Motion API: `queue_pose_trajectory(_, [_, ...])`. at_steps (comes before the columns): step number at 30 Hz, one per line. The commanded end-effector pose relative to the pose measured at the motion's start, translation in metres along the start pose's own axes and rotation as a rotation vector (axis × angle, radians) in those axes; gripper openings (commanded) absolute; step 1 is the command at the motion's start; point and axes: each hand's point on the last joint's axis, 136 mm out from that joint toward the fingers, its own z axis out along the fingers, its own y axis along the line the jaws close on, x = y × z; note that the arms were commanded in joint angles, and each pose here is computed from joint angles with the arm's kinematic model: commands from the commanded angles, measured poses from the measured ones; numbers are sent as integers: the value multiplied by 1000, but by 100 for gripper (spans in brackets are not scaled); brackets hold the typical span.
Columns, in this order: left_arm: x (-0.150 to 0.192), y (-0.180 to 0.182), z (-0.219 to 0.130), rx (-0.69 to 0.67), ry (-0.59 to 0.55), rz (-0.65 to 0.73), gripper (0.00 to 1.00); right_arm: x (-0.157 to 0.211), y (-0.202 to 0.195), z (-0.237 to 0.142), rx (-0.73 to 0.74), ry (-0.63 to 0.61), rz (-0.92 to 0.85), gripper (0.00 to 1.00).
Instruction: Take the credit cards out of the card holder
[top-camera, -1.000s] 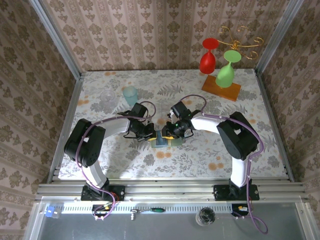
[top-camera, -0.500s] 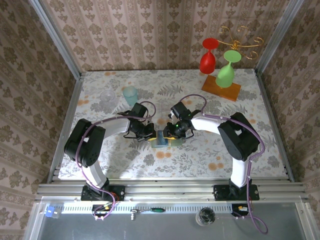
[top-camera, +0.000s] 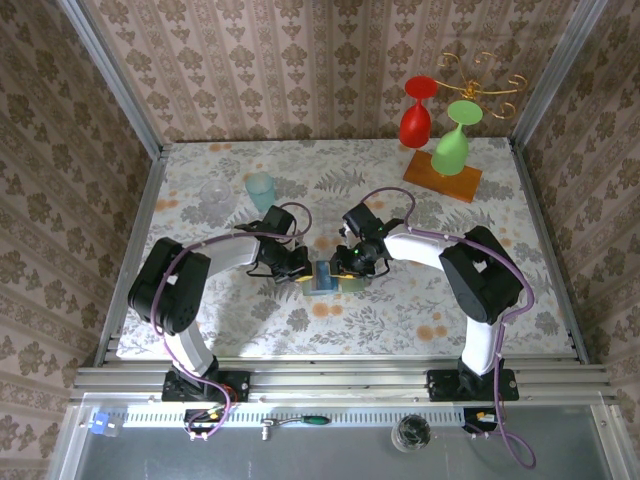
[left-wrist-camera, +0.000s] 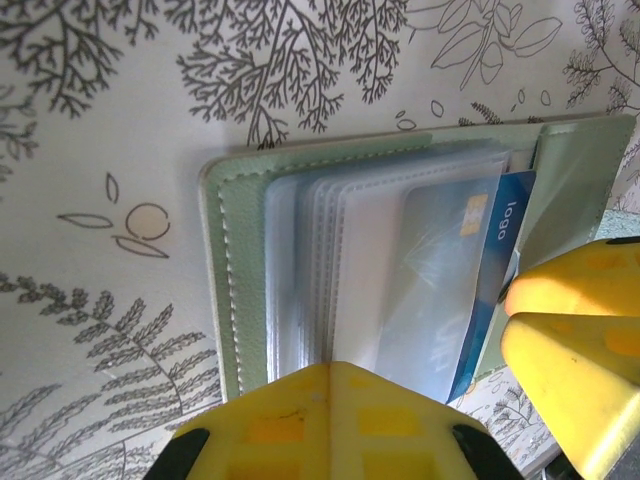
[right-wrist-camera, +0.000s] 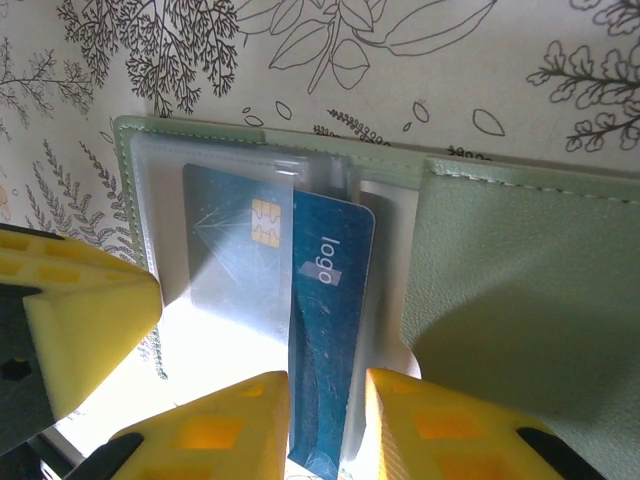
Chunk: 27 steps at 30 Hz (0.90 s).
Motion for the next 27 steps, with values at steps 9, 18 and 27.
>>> queue_pose_trajectory(9, [0,-37,-10,47,6,90,0,-3,8,-10,-117,-18,53,29])
queue_pose_trajectory(18, [4,-17,3,-21,37,66,0,-1,3,-3,-147,-7,84,29])
queue_pose_trajectory(27, [11,-3,10,-55,59,43,0,1,0,7,-165,13,106,28])
